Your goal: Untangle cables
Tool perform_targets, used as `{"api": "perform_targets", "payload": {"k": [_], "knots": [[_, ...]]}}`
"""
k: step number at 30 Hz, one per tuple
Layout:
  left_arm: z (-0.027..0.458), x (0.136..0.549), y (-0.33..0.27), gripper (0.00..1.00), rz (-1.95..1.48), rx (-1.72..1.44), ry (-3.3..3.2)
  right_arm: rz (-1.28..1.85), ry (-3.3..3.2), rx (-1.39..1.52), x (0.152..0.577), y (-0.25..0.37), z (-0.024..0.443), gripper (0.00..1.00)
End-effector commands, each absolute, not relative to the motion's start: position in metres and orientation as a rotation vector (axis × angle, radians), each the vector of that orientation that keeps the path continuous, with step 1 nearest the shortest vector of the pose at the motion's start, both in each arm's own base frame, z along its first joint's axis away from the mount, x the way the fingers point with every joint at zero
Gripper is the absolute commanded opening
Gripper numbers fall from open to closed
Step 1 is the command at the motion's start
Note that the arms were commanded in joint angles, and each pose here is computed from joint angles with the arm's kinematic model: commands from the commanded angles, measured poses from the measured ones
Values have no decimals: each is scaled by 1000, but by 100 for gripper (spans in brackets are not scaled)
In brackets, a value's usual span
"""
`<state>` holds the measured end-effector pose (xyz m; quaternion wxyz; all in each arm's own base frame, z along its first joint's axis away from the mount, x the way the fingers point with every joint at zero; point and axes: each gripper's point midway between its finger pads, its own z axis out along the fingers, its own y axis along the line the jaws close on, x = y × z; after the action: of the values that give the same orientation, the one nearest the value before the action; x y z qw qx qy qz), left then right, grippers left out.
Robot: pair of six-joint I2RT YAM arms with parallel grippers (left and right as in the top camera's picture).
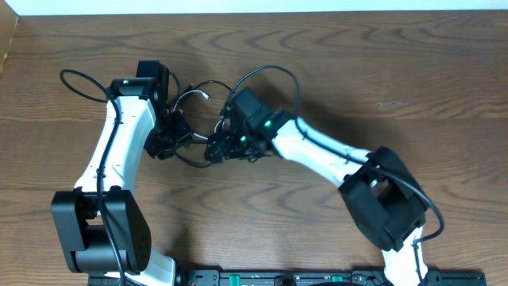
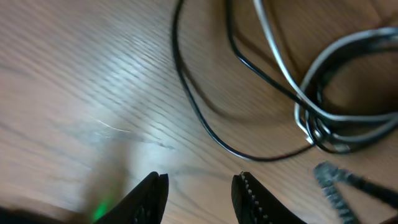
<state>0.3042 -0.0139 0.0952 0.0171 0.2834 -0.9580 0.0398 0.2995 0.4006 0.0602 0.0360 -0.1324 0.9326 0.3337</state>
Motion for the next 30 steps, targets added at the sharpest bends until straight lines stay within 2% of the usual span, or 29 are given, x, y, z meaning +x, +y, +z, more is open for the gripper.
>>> {"api": "perform_targets", "payload": {"k": [1, 4, 8, 11, 14, 17, 20, 23, 25, 30], "knots": [[104, 298, -25, 39, 218, 814, -2979, 1124, 2757, -508, 320, 386, 98, 91], [105, 287, -26, 39, 193, 907, -2908, 1092, 2776, -438, 337, 363, 96, 85], [106, 272, -31, 40, 142, 1080, -2779, 905, 2824, -258, 367, 323, 78, 70], [105, 269, -38, 41, 121, 1150, -2738, 762, 2832, -148, 384, 307, 63, 69], [105, 271, -46, 41, 115, 1200, -2728, 748, 2790, -163, 393, 314, 56, 67], [104, 276, -54, 42, 132, 1188, -2757, 780, 2729, -189, 402, 326, 56, 47], [104, 279, -60, 41, 143, 1170, -2780, 809, 2665, -216, 411, 338, 59, 21], [103, 282, -67, 41, 152, 1143, -2804, 808, 2621, -228, 417, 345, 60, 5], [103, 283, -70, 41, 151, 1127, -2821, 783, 2617, -230, 418, 348, 54, 1], [97, 283, -79, 41, 156, 1115, -2836, 687, 2651, -227, 415, 348, 28, 1]]}}
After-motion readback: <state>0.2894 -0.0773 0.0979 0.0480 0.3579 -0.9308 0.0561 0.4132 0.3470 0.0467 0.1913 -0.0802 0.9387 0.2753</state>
